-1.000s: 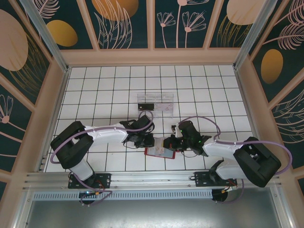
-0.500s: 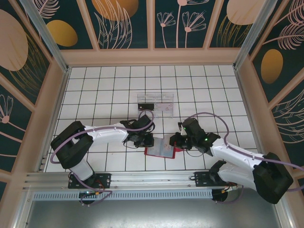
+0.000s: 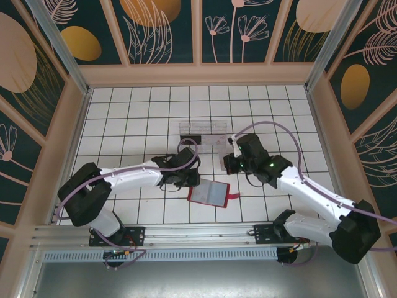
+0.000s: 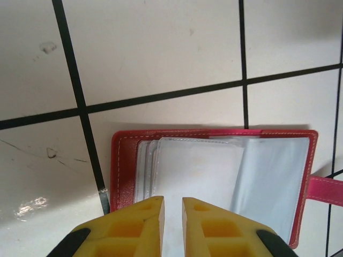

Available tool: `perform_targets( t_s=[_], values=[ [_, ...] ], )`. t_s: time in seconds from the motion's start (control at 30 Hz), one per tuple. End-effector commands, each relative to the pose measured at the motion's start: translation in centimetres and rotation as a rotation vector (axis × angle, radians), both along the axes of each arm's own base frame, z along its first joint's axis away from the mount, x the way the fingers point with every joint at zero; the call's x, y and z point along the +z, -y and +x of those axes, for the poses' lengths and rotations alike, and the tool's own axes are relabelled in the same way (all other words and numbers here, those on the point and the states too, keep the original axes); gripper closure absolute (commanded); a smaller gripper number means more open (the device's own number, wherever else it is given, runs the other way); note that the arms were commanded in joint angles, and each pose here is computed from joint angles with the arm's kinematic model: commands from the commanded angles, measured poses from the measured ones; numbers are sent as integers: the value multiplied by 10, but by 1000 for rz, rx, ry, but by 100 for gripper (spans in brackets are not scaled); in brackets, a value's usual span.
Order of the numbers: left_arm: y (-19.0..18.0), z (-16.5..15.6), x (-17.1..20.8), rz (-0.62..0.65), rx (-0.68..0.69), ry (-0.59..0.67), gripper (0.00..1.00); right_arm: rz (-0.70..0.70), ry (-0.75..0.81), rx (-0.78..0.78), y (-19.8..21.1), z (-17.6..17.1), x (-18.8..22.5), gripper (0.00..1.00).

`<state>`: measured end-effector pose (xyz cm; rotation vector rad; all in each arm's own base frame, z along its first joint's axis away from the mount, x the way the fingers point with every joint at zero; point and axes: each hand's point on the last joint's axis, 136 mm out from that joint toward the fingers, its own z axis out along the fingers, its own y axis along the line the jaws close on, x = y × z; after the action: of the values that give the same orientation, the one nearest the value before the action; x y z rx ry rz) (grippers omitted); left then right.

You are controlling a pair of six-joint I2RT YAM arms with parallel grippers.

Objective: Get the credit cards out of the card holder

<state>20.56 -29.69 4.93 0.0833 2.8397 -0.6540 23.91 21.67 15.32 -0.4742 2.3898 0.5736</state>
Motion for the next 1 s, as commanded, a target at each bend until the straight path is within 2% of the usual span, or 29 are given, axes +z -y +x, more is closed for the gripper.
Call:
perform_targets(
  t_s=[0.0, 0.1, 0.23, 0.3, 0.5, 0.7, 0.97],
  values=[
    [3, 15, 19, -20, 31, 77, 83, -177, 146, 212, -1, 8, 17, 100],
    [3, 18, 22, -19, 34, 96, 83, -305, 213, 395, -5, 7, 23, 100],
    [6, 21, 27, -31, 24, 116, 83, -614, 309, 653, -1, 3, 6, 100],
    [6, 21, 28, -30, 22, 122, 83, -705, 311, 724, -1, 6, 3, 100],
    [3, 20, 31, -36, 18, 136, 83, -713, 361, 848, -12, 24, 14, 100],
    [-2, 20, 30, -29, 25, 145, 84, -768, 334, 964, -9, 41, 2, 100],
    [-15, 15, 17, -9, 59, 130, 85, -825, 341, 1021, -10, 76, 0, 100]
  ],
)
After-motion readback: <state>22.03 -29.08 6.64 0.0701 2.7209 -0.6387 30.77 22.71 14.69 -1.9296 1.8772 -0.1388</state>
